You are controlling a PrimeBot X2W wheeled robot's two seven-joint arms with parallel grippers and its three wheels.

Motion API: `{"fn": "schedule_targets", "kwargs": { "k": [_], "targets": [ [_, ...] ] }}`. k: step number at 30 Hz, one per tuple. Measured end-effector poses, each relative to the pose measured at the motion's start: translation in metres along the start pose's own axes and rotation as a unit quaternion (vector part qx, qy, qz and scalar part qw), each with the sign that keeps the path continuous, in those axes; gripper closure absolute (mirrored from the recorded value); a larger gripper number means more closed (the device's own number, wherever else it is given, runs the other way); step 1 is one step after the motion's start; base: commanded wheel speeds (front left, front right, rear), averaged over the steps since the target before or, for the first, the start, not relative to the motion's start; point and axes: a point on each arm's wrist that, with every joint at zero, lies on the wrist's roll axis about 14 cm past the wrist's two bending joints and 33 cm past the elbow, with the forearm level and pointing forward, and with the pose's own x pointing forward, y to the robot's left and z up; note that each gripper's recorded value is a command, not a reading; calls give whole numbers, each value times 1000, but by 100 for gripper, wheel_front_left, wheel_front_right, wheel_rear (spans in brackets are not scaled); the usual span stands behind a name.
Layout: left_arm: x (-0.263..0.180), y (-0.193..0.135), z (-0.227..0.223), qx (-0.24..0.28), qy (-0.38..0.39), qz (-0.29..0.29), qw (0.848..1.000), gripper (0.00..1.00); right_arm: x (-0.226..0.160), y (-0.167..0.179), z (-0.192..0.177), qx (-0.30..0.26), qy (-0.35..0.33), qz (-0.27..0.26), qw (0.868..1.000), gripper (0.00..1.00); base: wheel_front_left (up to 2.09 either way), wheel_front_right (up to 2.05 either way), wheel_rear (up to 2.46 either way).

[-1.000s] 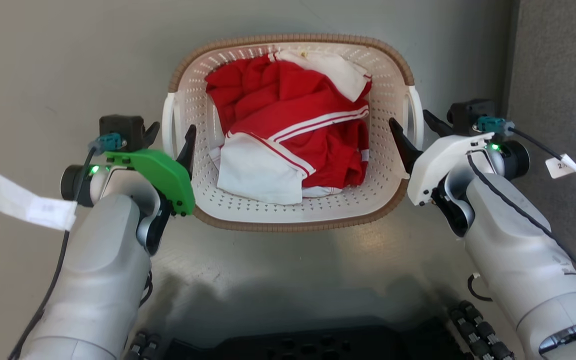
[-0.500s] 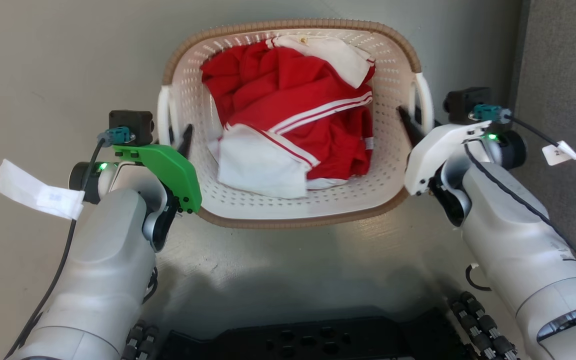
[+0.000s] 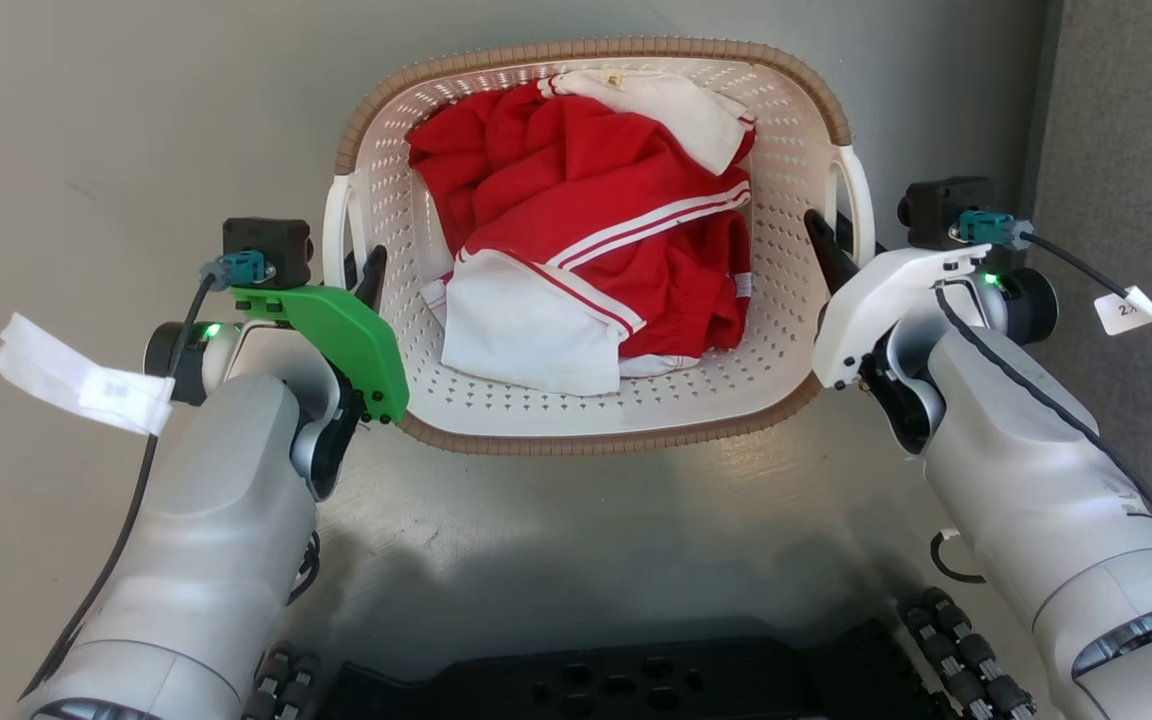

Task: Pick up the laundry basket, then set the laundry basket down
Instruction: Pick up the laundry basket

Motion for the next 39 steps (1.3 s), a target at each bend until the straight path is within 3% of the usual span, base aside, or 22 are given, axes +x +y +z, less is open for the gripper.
{"fn": "schedule_targets", "kwargs": {
  "k": [15,39],
  "targets": [
    [-22,-18,28,37,-34,-9,999,100,-26,7,34,12,-42,-2,999,100,0,0,0],
    [-87,-62,52,64,-30,-22,997,100,-101,28,69,-15,-4,-6,1000,100,0,0,0]
  ]
}}
